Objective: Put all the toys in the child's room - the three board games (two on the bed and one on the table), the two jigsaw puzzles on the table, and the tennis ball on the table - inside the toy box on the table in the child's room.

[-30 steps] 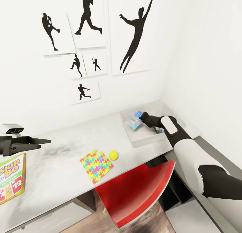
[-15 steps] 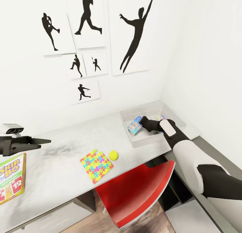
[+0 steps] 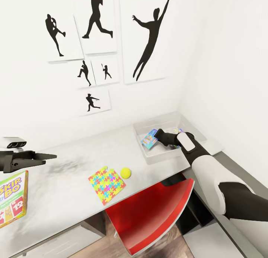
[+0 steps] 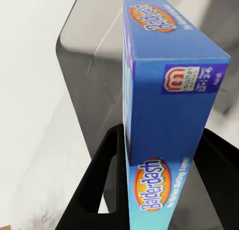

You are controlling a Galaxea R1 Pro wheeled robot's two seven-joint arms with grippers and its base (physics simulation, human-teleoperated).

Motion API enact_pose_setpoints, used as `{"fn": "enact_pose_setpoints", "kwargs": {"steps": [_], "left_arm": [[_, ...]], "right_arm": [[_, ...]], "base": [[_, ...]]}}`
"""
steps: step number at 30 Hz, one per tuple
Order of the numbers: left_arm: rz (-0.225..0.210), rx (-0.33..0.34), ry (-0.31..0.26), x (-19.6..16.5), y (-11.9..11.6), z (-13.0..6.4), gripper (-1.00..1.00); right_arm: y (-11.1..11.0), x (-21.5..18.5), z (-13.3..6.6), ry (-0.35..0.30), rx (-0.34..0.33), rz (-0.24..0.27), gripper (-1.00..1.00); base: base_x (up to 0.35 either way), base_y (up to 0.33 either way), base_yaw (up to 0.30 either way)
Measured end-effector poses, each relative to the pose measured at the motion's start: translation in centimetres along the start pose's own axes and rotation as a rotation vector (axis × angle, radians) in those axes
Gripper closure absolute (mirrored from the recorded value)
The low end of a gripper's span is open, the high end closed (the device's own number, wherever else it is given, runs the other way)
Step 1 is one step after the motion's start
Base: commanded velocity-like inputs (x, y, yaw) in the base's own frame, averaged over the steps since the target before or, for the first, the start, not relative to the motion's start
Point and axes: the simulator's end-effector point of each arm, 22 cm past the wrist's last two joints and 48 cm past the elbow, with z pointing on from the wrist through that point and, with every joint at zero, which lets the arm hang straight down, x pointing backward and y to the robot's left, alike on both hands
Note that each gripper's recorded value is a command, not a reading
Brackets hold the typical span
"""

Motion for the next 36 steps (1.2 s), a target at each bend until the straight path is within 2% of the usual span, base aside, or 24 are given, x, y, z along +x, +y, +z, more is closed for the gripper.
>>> {"fn": "enact_pose_setpoints", "kwargs": {"steps": [8, 17, 36], "left_arm": [[0.0, 0.007, -0.004, -0.1, -0.1, 0.1, -1.0], [-0.001, 0.004, -0.001, 0.0, -0.1, 0.1, -1.0], [0.002, -0.007, 0.003, -0.1, -0.1, -0.5, -1.0]], "right_arm": [[-0.3, 0.2, 0.1, 0.004, 0.006, 0.002, 1.0], [-1.1, 0.1, 0.1, -0.005, 0.038, -0.036, 1.0], [-1.1, 0.1, 0.1, -0.006, 0.038, -0.037, 1.0]], "base": [[0.015, 0.0, 0.0], [0.004, 0.0, 0.0], [0.0, 0.0, 0.0]]}}
